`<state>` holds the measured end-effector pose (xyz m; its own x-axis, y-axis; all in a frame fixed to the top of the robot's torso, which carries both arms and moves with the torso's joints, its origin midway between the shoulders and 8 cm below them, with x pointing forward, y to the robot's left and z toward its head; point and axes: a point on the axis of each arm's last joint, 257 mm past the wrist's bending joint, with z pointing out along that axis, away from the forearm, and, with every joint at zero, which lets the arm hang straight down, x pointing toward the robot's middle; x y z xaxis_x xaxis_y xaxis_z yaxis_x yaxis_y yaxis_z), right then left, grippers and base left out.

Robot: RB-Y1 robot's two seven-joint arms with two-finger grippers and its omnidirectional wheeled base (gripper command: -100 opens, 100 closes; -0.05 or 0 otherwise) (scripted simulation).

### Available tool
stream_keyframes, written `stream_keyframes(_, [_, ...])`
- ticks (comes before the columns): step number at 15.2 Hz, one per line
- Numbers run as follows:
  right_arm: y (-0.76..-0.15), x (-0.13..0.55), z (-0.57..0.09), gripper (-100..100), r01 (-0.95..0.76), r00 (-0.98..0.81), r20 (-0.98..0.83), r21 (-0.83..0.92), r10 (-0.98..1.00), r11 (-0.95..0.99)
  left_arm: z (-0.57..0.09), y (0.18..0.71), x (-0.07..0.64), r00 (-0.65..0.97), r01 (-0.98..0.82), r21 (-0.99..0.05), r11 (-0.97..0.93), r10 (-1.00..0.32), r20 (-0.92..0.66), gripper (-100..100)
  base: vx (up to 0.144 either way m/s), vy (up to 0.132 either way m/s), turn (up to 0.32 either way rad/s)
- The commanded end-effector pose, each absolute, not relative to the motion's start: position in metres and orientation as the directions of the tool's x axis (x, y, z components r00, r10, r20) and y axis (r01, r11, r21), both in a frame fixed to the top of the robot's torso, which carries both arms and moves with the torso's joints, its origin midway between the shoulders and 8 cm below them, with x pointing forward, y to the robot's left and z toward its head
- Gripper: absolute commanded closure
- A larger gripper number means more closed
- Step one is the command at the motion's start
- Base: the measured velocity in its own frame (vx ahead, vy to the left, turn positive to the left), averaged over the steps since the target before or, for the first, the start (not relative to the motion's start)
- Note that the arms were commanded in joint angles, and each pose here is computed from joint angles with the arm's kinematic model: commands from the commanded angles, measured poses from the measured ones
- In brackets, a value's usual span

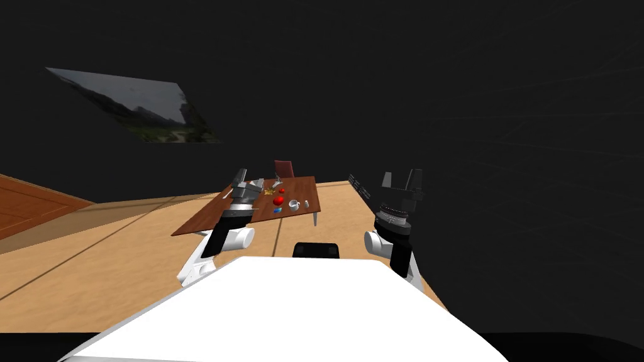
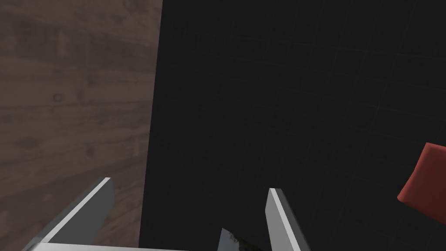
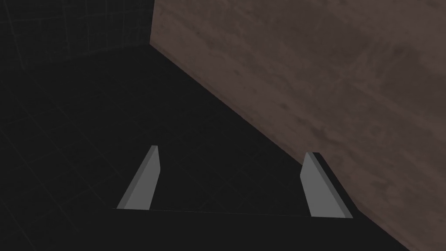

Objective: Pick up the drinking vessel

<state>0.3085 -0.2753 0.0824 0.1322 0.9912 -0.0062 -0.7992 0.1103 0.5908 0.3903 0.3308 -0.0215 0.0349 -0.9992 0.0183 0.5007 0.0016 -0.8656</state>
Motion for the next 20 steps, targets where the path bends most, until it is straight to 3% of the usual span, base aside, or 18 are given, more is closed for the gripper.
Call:
stream_keyframes(1, [-0.275, 0.309, 0.082, 0, -0.799, 0.132, -0.006, 0.591, 0.991, 0.11, -0.04, 0.346, 0.404, 0.05, 0.448, -0.894, 0.0, -0.998, 0.025, -100, 0.004, 0.011, -0.133])
stream_keyframes(13, [-0.275, 0.309, 0.082, 0, -0.799, 0.132, -0.006, 0.591, 0.991, 0.11, -0.139, 0.442, 0.444, 0.201, 0.179, -0.981, -0.076, -0.973, 0.112, -100, 0.006, 0.026, -0.18])
stream_keyframes(20, [-0.275, 0.309, 0.082, 0, -0.799, 0.132, -0.006, 0.591, 0.991, 0.11, -0.195, 0.505, 0.449, 0.334, 0.055, -0.981, -0.185, -0.923, 0.193, -100, 0.006, 0.029, -0.174])
